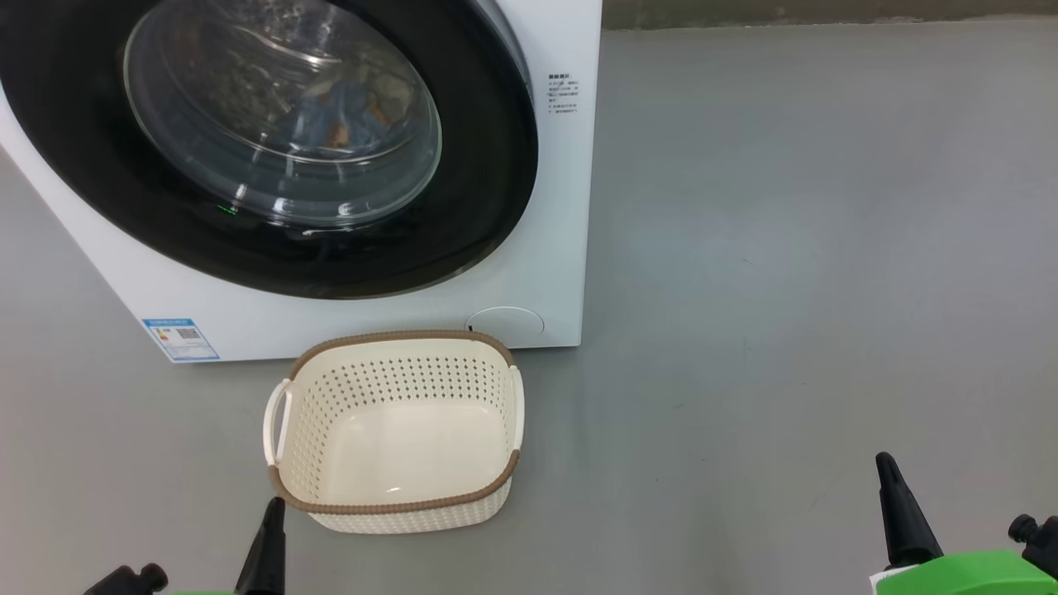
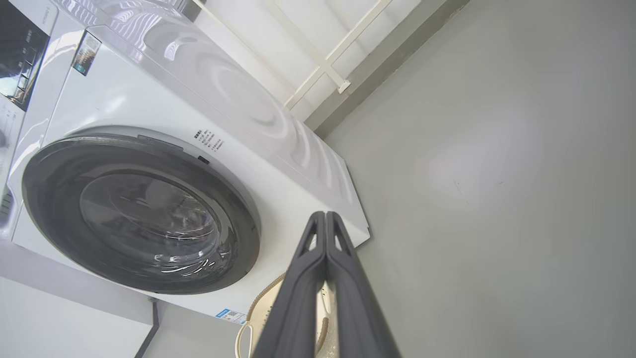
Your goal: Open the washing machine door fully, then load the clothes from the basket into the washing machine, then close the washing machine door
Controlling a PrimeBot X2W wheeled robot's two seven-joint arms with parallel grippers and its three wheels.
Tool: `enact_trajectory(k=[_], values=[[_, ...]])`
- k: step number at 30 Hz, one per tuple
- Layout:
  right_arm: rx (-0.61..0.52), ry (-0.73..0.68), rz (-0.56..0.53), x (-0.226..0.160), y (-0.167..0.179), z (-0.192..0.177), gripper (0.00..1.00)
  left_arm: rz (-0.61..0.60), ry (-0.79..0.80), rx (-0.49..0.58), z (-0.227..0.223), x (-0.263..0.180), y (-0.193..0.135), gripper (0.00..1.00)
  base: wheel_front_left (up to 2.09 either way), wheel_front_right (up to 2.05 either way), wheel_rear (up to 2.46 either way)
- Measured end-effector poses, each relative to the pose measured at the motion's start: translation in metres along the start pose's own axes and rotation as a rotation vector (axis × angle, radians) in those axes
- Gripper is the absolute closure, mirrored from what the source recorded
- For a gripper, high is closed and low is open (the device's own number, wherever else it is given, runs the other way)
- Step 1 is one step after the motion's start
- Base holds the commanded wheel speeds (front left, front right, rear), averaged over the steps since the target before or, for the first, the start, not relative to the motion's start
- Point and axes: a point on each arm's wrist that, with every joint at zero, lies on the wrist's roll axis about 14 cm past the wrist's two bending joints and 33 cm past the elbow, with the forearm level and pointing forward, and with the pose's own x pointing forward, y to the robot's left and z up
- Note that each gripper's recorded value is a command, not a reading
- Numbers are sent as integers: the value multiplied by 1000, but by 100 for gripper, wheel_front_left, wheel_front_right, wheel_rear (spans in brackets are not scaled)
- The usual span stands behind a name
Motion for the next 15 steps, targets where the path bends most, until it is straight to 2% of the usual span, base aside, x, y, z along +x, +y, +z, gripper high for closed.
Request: enact_trajectory(k=[15], values=[[180, 0, -14, -1, -3, 3, 100, -2, 13, -145, 2, 8, -3, 100, 0, 0, 0]])
